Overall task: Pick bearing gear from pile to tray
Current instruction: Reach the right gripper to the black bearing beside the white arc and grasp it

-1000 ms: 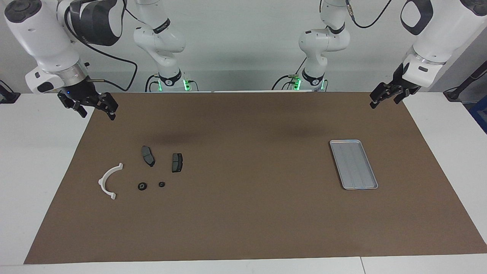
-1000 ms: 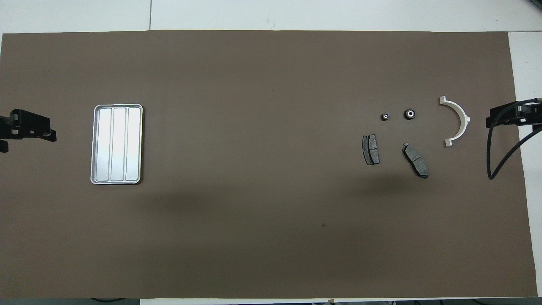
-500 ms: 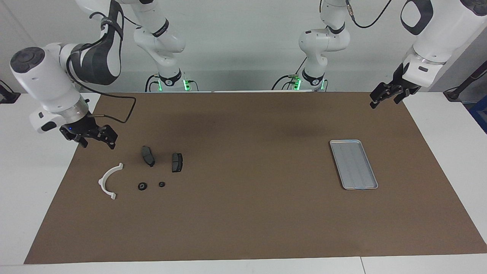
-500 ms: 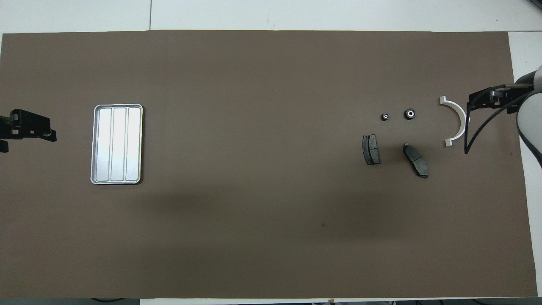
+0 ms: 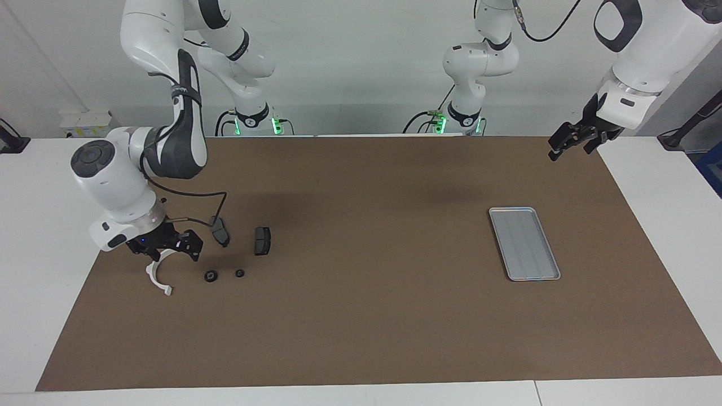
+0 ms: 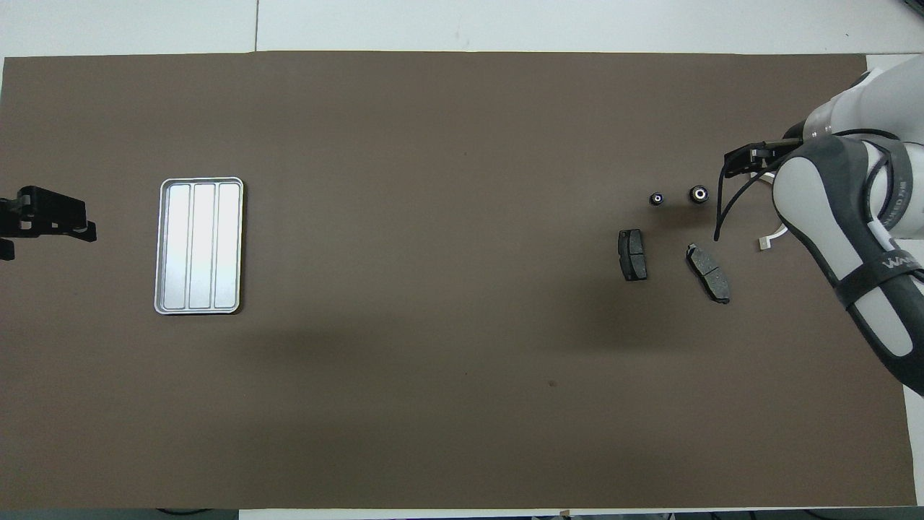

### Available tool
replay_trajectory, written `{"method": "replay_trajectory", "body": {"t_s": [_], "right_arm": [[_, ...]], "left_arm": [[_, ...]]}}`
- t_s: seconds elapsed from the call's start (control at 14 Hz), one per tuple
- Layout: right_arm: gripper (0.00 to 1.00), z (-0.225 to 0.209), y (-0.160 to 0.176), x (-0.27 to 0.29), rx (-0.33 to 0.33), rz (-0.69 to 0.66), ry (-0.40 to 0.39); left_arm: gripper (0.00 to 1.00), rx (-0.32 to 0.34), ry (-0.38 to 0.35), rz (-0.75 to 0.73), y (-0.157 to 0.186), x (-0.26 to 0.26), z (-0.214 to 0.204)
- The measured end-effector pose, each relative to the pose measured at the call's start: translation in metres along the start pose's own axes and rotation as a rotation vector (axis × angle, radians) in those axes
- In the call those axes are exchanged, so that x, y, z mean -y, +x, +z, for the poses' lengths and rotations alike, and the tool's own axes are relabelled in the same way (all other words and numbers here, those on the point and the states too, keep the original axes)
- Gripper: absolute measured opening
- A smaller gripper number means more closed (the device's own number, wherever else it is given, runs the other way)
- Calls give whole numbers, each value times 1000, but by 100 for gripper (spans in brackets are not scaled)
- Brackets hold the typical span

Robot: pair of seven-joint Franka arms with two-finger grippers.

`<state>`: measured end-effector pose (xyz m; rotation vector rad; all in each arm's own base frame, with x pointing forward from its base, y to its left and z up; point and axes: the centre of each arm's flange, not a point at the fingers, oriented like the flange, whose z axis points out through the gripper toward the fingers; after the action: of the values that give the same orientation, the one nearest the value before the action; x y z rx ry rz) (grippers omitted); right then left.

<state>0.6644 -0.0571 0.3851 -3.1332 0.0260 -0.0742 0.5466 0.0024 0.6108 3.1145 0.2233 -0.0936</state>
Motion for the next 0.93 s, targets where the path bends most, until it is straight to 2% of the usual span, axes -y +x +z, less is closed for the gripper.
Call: {"method": "replay_trajectory", "body": {"t_s": [0.43,0.71,0.93], "right_arm": [[100,25,8,8,-22,-10,5],[100,60,9,8,14,-10,12],[100,68,9,9,23,-10,14]], "left_arm": [[100,0,0,0,0,0,0],[100,0,0,0,0,0,0],[100,0,0,0,0,0,0]]}}
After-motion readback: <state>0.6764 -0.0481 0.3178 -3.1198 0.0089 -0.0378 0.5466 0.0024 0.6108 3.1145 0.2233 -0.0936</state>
